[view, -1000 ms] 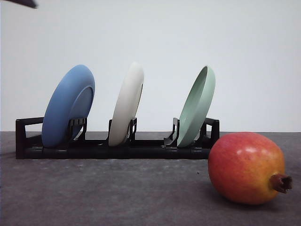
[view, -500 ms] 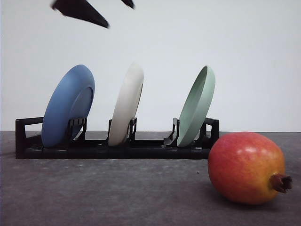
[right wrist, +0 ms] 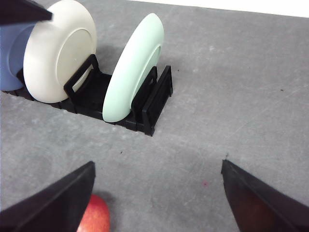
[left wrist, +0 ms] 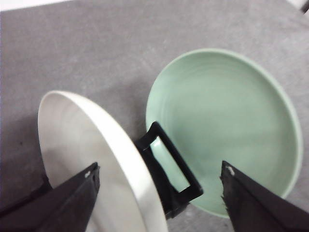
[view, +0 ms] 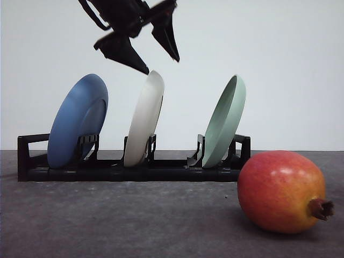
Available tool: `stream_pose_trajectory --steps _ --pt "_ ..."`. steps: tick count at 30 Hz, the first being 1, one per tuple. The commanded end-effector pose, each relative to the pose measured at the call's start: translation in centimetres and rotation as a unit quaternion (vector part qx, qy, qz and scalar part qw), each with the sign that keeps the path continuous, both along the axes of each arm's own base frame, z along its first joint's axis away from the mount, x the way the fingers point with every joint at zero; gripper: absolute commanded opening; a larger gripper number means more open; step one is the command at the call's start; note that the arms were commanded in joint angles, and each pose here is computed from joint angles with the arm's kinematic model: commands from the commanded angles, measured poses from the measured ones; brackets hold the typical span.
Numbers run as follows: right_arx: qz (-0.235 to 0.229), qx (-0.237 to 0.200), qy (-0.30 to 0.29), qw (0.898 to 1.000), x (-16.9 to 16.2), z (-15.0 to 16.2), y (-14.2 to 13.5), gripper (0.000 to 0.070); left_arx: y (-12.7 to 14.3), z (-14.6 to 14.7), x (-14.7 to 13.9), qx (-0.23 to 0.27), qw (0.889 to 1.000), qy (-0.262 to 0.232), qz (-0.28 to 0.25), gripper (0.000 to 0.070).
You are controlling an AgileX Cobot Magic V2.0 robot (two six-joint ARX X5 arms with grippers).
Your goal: Place pomegranate in white plate
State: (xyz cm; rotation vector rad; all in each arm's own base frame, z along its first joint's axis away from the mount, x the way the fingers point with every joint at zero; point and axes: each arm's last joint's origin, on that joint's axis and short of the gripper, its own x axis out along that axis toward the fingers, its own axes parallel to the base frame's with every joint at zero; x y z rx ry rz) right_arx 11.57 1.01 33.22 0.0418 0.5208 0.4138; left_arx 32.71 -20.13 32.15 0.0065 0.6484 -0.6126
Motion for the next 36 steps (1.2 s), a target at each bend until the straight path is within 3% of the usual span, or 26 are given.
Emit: stream_pose_trajectory --steps 1,10,13,18,22,29,36 --pt "0.0 0.0 -0.004 1.0 0.1 0.5 0.0 0.0531 -0.7 -0.1 0.6 0.006 1.0 -0.008 -0.002 0.0475" --pt "0.001 0.001 0.0 1.0 0.2 0.4 0.0 0.0531 -0.8 -1.3 1.0 0.031 0.999 0.009 0.016 0.046" --pt "0.001 0.001 0.0 1.0 0.2 0.4 0.0 0.0531 -0.8 -1.4 1.0 0.032 0.999 0.011 0.015 0.0355" --pt "0.001 0.001 0.0 1.0 0.2 0.4 0.0 0.0531 -0.7 -1.6 0.8 0.04 0.999 0.024 0.014 0.0311" --pt "0.002 0.001 0.0 1.0 0.2 0.4 0.0 0.0531 -0.7 -1.8 0.7 0.038 0.999 0.037 0.007 0.0172" --pt "0.003 0.001 0.0 1.0 0.1 0.4 0.1 0.0531 -0.8 -1.8 0.5 0.021 0.998 0.055 -0.02 0.0017" --pt "0.003 0.001 0.0 1.0 0.1 0.4 0.1 0.0531 -0.8 -1.8 0.5 -0.004 0.997 0.074 -0.018 0.0004"
